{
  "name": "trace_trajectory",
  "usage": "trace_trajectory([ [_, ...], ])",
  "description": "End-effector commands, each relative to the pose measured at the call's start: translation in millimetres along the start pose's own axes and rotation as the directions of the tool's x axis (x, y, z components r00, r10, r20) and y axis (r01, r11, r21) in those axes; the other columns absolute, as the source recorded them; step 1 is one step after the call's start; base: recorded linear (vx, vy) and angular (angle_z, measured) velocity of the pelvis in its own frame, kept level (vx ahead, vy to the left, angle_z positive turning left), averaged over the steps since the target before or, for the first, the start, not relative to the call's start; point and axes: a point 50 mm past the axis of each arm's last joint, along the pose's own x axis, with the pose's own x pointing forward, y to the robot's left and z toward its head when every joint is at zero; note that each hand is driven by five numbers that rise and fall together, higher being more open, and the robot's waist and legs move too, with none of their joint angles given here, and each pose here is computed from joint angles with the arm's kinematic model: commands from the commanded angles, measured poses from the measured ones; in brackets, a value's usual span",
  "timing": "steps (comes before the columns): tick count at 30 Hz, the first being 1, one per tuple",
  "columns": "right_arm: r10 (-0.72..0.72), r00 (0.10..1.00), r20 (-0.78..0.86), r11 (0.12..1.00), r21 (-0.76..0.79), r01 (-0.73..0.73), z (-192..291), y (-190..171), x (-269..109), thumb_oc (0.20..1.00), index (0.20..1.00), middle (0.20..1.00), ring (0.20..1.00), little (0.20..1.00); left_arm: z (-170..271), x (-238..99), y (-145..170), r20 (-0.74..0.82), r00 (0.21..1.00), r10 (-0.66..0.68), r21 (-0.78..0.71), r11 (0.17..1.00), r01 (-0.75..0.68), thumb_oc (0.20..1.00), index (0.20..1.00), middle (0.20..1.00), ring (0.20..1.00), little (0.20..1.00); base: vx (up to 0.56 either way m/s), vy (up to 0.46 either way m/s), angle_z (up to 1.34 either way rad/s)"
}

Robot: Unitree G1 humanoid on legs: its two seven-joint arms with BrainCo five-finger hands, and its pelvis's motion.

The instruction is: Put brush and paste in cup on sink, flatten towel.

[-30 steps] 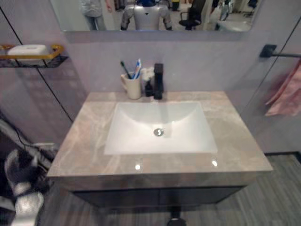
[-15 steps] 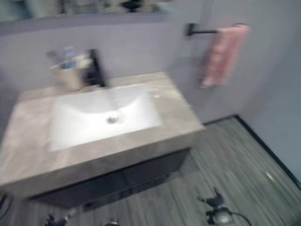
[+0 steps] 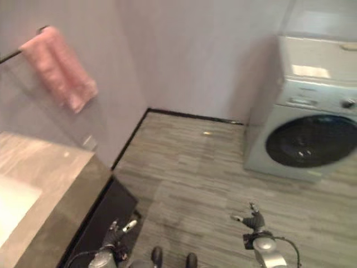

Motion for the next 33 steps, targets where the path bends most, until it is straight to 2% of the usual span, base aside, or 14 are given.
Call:
trace_trajectory([
  [1,0.029,0.992,0.125,0.994,0.097,-0.041,30.7,5.2,7.5,1.0,1.0,1.0,1.0,1.0,3.9,1.7,10.7,0.037,0.999,-0.003,0.152,0.988,-0.002,1.0,1.0,1.0,1.0,1.0,0.05,0.063,-0.44],
  [4,0.043,0.997,0.058,0.986,0.159,-0.051,17.9,19.9,9.8,1.0,1.0,1.0,1.0,1.0,27.3,9.0,16.3,0.124,0.992,0.001,0.214,0.976,-0.028,1.0,1.0,1.0,1.0,1.0,-0.01,0.03,-0.43],
  [7,0.006,0.993,0.12,0.964,0.265,-0.038,40.8,21.9,15.8,1.0,1.0,1.0,1.0,1.0,67.9,17.5,9.8,0.264,0.965,-0.005,0.209,0.977,-0.052,1.0,1.0,1.0,1.0,1.0,-0.25,0.045,-0.63],
  [8,0.006,0.993,0.12,0.964,0.265,-0.038,40.8,21.9,15.8,1.0,1.0,1.0,1.0,1.0,67.9,17.5,9.8,0.264,0.965,-0.005,0.209,0.977,-0.052,1.0,1.0,1.0,1.0,1.0,-0.14,-0.008,-0.89],
  [9,-0.022,0.983,0.184,0.926,0.374,-0.049,52.7,16.3,13.2,1.0,1.0,1.0,1.0,1.0,92.4,17.2,12.6,0.353,0.935,0.024,0.13,0.989,-0.075,1.0,1.0,1.0,1.0,1.0,-0.07,-0.01,0.21],
  [13,-0.099,0.981,0.164,0.884,0.467,0.012,52.2,7.7,13.5,1.0,1.0,1.0,1.0,1.0,100.3,18.5,12.6,0.372,0.926,0.059,0.065,0.994,-0.09,1.0,1.0,1.0,1.0,1.0,0.02,-0.046,0.12],
  [22,-0.051,0.998,0.04,0.912,0.409,0.03,7.6,11.5,2.6,1.0,1.0,1.0,1.0,1.0,64.1,13.0,19.4,0.274,0.96,0.066,0.067,0.994,-0.087,1.0,1.0,1.0,1.0,1.0,0.11,0.038,-0.07],
  [29,-0.006,0.999,0.049,0.95,0.313,-0.009,7.1,14.4,3.3,1.0,1.0,1.0,1.0,1.0,58.8,10.5,23.1,0.269,0.963,0.029,0.153,0.986,-0.073,1.0,1.0,1.0,1.0,1.0,0.09,0.111,0.05],
  [33,-0.011,0.998,0.055,0.95,0.311,-0.006,9.3,11.1,4.4,1.0,1.0,1.0,1.0,1.0,59.7,8.7,23.5,0.274,0.962,0.002,0.21,0.976,-0.062,1.0,1.0,1.0,1.0,1.0,0.07,0.146,0.03],
])
